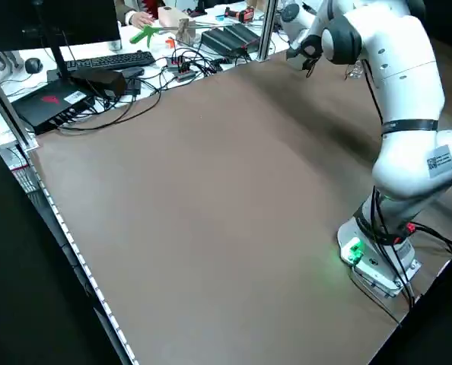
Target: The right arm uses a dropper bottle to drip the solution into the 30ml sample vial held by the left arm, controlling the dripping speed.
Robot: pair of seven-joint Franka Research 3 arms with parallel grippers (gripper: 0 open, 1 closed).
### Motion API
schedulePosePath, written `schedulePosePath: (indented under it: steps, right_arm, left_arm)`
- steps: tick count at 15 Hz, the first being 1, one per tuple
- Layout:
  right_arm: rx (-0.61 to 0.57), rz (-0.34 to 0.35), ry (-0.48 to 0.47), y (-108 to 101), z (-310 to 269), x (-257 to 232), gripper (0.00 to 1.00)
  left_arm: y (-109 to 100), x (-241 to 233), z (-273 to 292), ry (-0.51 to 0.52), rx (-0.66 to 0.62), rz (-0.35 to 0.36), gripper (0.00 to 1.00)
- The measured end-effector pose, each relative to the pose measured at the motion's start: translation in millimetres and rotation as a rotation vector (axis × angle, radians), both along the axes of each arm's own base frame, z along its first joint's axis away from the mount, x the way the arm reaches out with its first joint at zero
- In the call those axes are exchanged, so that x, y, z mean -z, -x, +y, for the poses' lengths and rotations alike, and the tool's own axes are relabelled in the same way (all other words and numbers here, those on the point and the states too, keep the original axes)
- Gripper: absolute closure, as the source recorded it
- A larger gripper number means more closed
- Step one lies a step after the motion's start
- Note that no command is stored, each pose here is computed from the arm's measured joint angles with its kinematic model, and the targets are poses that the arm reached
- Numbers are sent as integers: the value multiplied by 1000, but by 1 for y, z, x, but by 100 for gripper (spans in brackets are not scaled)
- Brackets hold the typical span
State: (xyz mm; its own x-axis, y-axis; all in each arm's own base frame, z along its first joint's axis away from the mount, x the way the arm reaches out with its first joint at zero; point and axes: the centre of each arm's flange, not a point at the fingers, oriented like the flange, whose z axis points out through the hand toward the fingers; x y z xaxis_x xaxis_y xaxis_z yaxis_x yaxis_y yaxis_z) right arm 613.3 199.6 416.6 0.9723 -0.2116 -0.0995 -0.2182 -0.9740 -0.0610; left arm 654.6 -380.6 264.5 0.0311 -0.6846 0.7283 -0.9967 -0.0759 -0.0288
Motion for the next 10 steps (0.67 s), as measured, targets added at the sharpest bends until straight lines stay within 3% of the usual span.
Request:
schedulePosePath:
  steps: [10]
  right_arm:
    - [-2, 3, 27, -6, -5, 21, 96]
  left_arm:
    - [-38, -6, 117, 97, 123, 10, 69]
